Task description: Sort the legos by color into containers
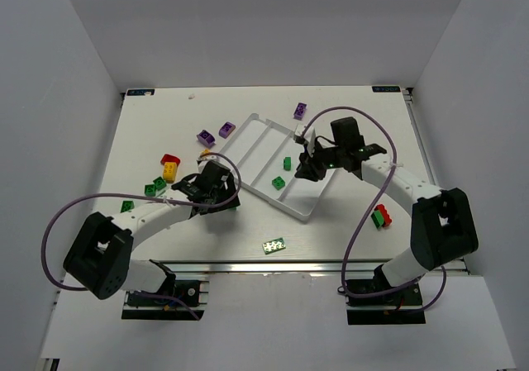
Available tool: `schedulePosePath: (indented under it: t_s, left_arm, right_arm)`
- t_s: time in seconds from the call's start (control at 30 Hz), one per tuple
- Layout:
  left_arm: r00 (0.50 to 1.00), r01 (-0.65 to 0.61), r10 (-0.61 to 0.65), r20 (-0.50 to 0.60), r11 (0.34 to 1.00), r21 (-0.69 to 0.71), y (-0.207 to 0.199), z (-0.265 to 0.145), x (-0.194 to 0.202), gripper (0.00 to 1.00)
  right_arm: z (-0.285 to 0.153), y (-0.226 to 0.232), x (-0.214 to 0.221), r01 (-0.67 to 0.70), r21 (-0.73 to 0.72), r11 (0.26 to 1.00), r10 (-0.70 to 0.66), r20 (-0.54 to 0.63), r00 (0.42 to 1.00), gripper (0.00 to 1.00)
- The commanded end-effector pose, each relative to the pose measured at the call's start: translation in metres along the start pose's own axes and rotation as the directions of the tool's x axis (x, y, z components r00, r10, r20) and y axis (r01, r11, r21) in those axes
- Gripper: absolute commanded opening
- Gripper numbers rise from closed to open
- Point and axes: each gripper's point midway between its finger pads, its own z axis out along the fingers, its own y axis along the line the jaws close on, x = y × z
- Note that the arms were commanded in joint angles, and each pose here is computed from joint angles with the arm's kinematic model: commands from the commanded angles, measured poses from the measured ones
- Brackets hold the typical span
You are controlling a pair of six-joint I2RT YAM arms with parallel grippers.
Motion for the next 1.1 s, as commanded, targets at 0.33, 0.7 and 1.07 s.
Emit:
schedulePosePath:
  t_s: [0.33, 0.7, 1.07]
  left_arm:
    - [0.991, -0.130, 0.131, 0.022, 0.991, -0.020, -0.020, 0.022, -0.016, 0.75]
    - [0.980, -0.194, 0.196, 0.007, 0.971, -0.137, -0.015, 0.031, -0.005, 0.57]
    - [0.978, -0.202, 0.206, 0.013, 0.969, -0.142, -0.017, 0.030, -0.004, 0.27]
  right_arm:
    - [-0.020, 0.017, -0.018, 0.040, 0.008, 0.999, -0.041, 0.072, 0.997, 0.37]
    - [-0.025, 0.008, -0.018, 0.017, 0.036, 0.999, -0.020, 0.079, 0.997, 0.39]
    - [-0.030, 0.005, -0.020, 0.007, 0.053, 0.999, -0.012, 0.091, 0.996, 0.39]
